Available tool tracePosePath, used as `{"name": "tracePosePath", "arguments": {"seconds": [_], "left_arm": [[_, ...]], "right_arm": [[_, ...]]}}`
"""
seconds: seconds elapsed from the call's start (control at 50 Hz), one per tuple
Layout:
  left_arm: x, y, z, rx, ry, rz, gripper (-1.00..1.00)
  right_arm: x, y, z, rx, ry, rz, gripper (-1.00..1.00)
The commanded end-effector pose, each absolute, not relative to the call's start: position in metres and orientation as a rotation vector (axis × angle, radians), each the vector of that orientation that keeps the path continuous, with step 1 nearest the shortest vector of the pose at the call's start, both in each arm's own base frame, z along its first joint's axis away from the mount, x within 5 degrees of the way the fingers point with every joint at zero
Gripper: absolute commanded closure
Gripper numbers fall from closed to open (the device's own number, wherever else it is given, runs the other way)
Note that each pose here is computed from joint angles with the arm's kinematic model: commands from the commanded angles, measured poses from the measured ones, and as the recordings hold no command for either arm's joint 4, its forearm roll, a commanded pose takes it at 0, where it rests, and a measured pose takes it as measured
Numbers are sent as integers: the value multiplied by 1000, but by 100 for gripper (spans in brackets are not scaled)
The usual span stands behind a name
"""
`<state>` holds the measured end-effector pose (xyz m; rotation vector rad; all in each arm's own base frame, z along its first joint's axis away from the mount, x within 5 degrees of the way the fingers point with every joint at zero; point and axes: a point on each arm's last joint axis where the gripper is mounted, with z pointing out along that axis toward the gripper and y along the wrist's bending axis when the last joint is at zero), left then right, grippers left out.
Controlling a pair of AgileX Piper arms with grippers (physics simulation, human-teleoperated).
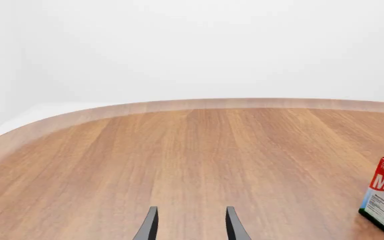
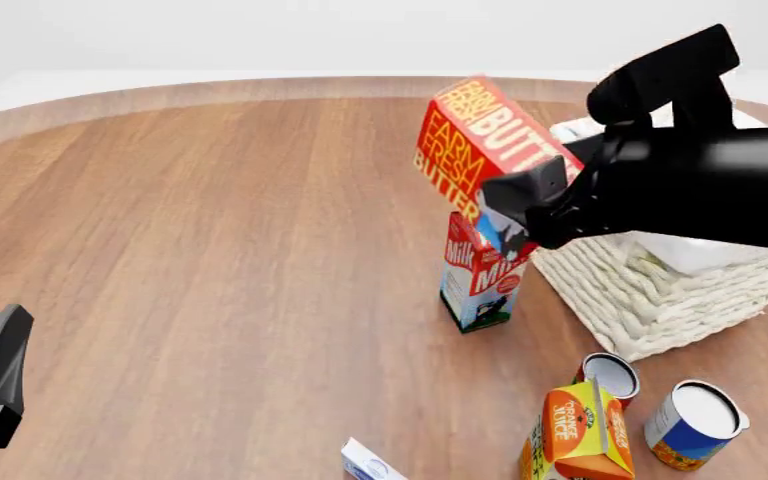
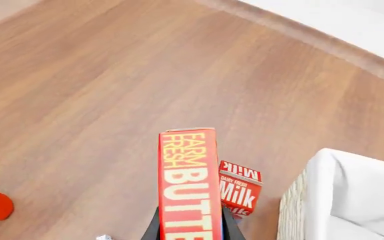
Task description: Pick up the cream cheese box and the butter, and put them in the basket.
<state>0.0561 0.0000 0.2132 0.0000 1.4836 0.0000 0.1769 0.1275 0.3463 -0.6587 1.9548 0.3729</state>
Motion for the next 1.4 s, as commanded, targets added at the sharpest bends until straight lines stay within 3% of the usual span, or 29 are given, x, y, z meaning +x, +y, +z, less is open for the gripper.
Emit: {"name": "tracePosePath", "arguments": {"seconds": [0.02,0.38,0.82,1.4], "left_arm": [[56,0,213,0,1484,0,-100],[56,0,213,0,1484,0,-100],[56,0,213,0,1484,0,-100],[56,0,213,0,1484,0,-100]], "right_arm": [[170,106,369,-622,1902,313,100],[157,60,414,-409,1848,201,100],[158,25,411,-91,1888,153,100],[168,21,416,206,1931,310,100]]}}
